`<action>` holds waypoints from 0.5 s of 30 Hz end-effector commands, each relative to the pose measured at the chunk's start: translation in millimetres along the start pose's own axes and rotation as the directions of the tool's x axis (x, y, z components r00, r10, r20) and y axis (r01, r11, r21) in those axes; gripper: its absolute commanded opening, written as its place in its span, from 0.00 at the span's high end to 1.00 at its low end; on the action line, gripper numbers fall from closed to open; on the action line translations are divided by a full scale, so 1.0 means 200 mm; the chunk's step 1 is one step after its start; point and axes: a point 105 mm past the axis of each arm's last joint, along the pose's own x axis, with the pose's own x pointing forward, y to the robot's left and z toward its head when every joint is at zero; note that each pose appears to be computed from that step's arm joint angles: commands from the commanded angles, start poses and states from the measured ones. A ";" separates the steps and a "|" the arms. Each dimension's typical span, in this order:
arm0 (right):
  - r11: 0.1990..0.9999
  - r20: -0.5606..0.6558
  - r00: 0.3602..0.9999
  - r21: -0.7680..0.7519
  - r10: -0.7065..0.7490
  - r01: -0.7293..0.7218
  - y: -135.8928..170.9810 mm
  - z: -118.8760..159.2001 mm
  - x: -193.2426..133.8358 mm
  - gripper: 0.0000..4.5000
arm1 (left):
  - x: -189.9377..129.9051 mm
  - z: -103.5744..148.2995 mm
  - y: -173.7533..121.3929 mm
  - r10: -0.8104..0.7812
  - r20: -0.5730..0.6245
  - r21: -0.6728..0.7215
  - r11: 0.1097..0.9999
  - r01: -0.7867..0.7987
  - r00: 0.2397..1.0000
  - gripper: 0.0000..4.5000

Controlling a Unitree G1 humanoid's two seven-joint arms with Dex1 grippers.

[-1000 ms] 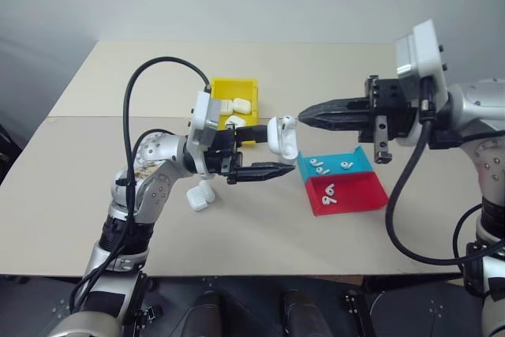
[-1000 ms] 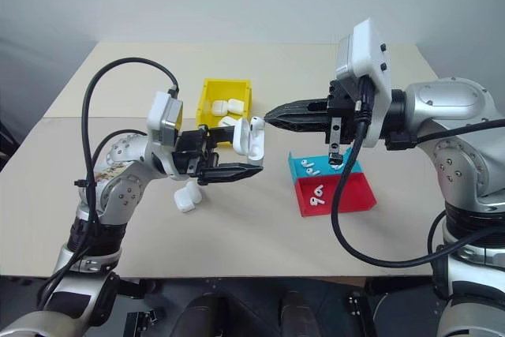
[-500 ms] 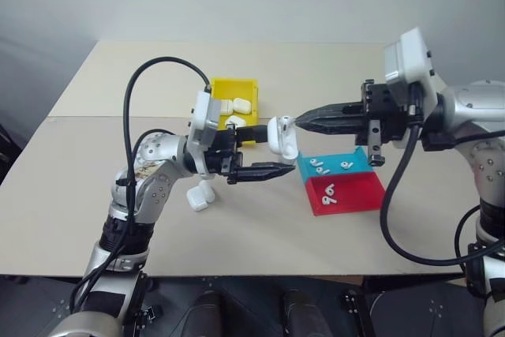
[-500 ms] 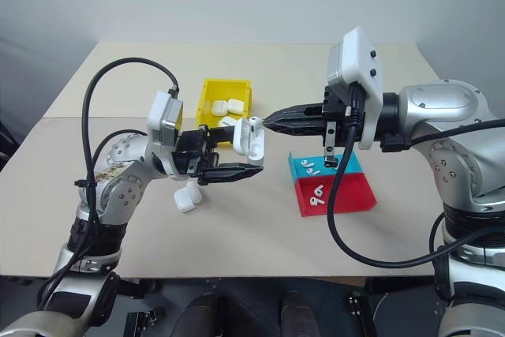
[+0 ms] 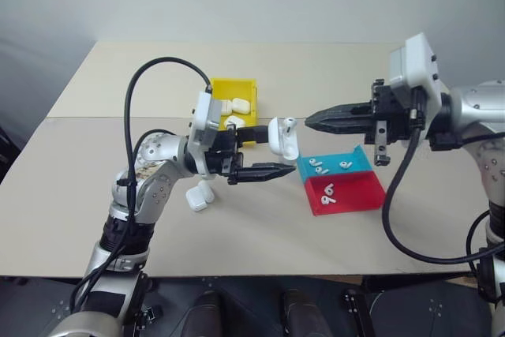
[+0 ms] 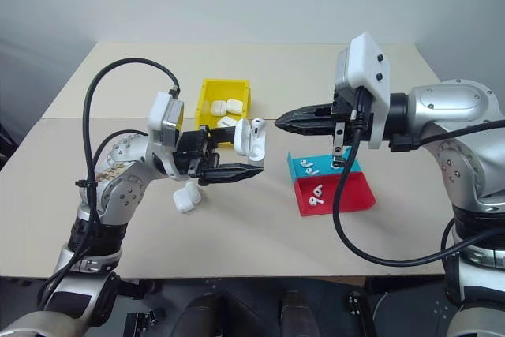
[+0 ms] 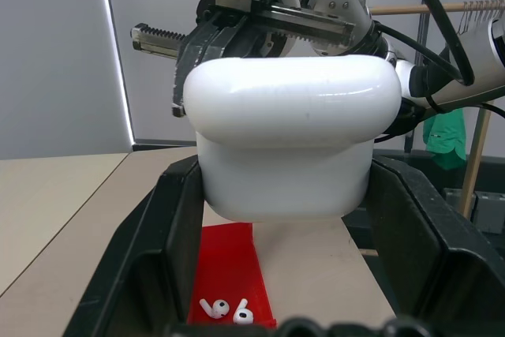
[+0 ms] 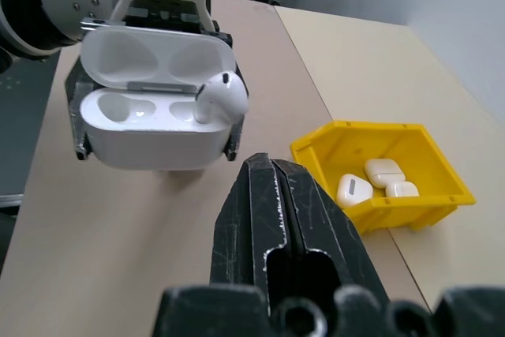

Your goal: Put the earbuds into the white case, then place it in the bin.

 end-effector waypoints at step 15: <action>0.996 0.072 0.996 -0.082 0.047 -0.041 0.05 0.12 0.02 1.00 | 0.02 0.05 -0.01 -0.021 0.014 0.048 0.999 0.020 1.000 0.39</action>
